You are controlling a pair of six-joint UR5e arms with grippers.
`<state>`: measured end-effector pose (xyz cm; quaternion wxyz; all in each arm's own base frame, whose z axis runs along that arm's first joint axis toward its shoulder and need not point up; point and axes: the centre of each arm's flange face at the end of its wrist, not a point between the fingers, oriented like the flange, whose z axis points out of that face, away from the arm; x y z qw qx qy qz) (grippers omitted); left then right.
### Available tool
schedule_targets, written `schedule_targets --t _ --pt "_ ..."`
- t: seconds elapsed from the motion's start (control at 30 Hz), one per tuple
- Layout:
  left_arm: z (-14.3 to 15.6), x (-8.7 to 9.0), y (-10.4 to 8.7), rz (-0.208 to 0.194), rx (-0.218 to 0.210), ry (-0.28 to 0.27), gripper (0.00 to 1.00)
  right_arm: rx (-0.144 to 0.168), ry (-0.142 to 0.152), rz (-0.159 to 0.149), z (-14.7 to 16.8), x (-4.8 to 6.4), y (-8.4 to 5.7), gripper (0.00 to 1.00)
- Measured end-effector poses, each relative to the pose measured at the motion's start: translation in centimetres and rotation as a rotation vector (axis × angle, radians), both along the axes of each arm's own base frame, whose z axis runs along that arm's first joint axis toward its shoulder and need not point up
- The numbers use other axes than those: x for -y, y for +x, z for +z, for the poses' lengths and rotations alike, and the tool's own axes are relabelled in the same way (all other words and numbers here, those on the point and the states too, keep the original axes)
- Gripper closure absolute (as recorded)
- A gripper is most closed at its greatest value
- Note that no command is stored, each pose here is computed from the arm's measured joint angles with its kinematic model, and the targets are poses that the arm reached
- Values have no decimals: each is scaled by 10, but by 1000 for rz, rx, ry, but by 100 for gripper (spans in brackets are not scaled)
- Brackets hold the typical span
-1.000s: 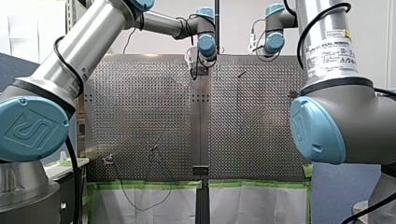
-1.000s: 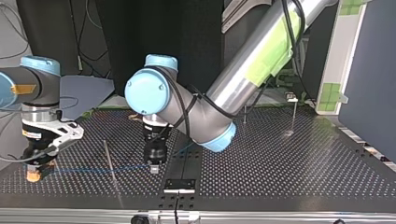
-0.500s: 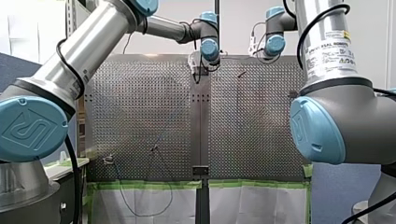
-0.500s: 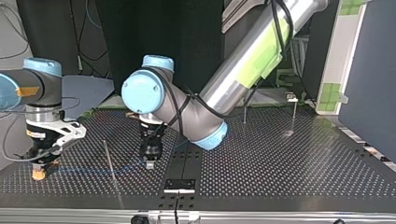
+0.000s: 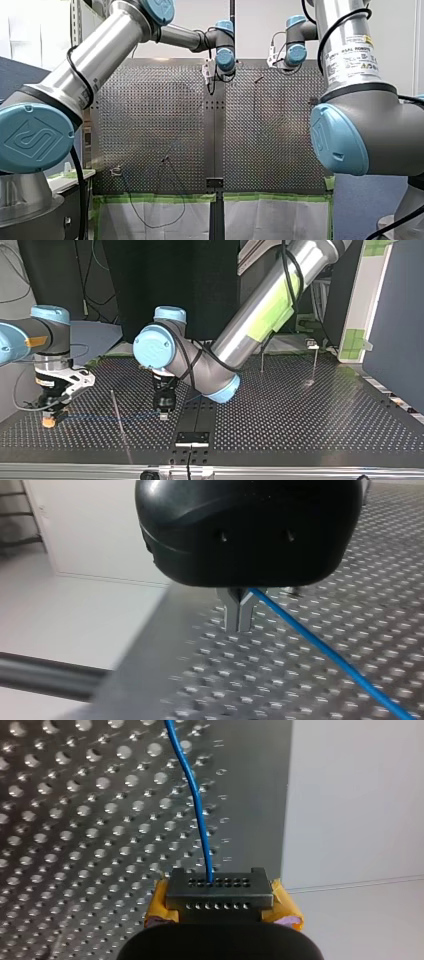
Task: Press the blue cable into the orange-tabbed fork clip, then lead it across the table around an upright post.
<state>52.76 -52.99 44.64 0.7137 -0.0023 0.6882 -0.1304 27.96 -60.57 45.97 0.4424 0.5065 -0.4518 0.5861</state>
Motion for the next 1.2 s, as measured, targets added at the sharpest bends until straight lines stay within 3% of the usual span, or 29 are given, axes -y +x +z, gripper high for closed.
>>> schedule_targets --t 0.43,0.7,1.03,1.2 --pt "-23 3 6 3 -26 13 98 -13 52 21 -34 5 8 100" --pt "-31 2 7 6 -33 21 98 -17 68 25 -45 6 11 100" --pt "-40 3 5 4 -38 23 98 -35 129 30 -88 11 15 100" --pt "-40 5 4 3 -35 19 98 -28 132 25 -104 14 12 100"
